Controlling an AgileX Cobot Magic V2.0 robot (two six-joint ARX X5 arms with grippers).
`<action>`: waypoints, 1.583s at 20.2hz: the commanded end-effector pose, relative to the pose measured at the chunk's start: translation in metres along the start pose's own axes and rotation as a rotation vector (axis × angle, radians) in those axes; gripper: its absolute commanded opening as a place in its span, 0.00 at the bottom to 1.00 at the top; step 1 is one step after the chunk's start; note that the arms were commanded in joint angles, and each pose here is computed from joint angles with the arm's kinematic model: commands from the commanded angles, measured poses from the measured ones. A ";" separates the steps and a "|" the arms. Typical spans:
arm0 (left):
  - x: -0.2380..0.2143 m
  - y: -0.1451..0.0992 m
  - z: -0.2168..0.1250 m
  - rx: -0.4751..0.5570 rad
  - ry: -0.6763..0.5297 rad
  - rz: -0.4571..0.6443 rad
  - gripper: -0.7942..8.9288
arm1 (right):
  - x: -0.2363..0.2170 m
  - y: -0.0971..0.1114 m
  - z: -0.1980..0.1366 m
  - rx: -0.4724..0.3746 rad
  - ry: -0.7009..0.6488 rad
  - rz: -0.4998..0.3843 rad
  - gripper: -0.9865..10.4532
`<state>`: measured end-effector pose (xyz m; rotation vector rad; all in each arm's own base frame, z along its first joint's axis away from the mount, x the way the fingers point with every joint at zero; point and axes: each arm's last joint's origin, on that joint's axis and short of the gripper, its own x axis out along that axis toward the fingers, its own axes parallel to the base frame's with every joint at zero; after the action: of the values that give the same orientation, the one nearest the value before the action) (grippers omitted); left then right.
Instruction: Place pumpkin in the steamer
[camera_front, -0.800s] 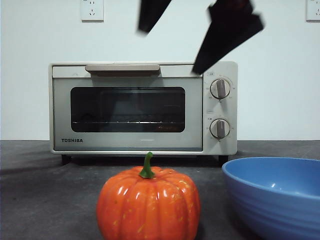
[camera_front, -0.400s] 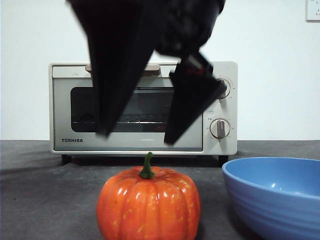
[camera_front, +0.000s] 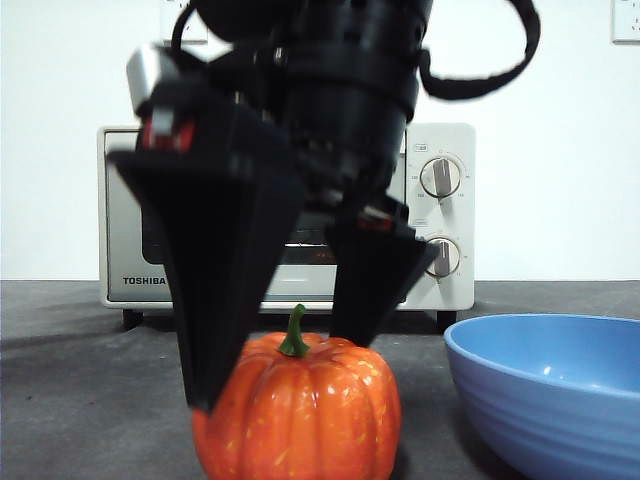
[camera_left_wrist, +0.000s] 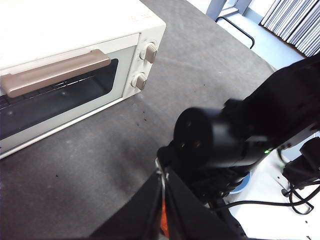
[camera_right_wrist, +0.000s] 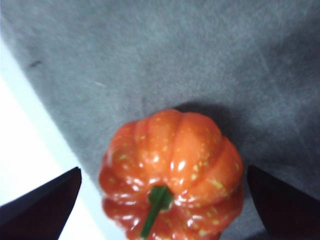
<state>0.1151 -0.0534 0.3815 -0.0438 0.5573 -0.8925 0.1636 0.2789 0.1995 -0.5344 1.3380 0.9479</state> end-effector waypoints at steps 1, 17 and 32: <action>-0.002 -0.002 0.005 0.036 -0.018 -0.006 0.10 | 0.011 0.002 0.005 -0.023 0.025 -0.020 0.56; -0.001 -0.005 0.005 0.046 -0.010 -0.027 0.10 | 0.006 0.005 0.008 0.039 0.112 0.026 0.33; 0.000 -0.005 0.005 0.047 -0.010 -0.030 0.10 | -0.105 0.002 -0.055 0.092 0.054 -0.137 0.33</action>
<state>0.1139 -0.0566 0.3816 -0.0255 0.5523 -0.9222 0.1344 0.2058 0.2937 -0.5775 1.3563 0.7735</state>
